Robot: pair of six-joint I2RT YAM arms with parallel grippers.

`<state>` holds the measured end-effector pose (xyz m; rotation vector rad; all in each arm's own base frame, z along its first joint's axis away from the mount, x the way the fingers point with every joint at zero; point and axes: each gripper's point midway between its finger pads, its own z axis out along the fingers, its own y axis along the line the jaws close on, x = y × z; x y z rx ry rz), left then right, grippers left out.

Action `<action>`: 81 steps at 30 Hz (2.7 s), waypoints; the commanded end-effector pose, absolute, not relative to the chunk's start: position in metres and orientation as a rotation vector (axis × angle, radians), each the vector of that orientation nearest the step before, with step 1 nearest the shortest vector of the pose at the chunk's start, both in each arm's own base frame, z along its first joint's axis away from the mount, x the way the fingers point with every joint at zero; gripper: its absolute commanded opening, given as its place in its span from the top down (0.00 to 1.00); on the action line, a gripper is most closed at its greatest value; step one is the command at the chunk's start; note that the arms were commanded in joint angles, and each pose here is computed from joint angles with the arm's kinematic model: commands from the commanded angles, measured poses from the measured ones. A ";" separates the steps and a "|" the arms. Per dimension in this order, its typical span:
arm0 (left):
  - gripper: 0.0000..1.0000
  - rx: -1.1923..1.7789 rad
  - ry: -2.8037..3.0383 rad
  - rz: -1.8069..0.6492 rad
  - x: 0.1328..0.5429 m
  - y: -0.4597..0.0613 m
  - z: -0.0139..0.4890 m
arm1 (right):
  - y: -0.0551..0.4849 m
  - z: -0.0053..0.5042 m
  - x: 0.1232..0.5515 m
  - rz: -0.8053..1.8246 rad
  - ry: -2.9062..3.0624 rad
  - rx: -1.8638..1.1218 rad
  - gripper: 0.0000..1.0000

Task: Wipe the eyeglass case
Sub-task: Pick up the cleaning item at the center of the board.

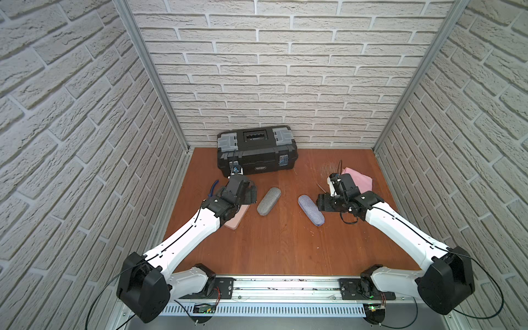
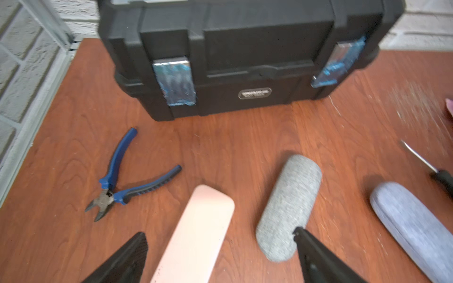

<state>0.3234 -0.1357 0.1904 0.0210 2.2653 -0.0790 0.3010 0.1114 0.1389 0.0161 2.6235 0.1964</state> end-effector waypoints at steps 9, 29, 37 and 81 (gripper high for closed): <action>0.10 0.186 2.392 -0.207 0.360 -0.193 0.151 | 0.137 0.091 0.322 0.163 2.798 -0.139 0.13; 0.09 0.222 2.418 -0.307 0.369 -0.206 0.155 | 0.123 0.072 0.333 0.214 2.873 0.080 0.07; 0.09 0.161 2.385 -0.349 0.368 -0.200 0.162 | 0.143 0.050 0.327 0.255 2.930 0.029 0.08; 0.02 0.263 2.334 -0.497 0.365 -0.274 0.179 | -0.111 0.008 0.450 -0.184 2.740 1.132 0.78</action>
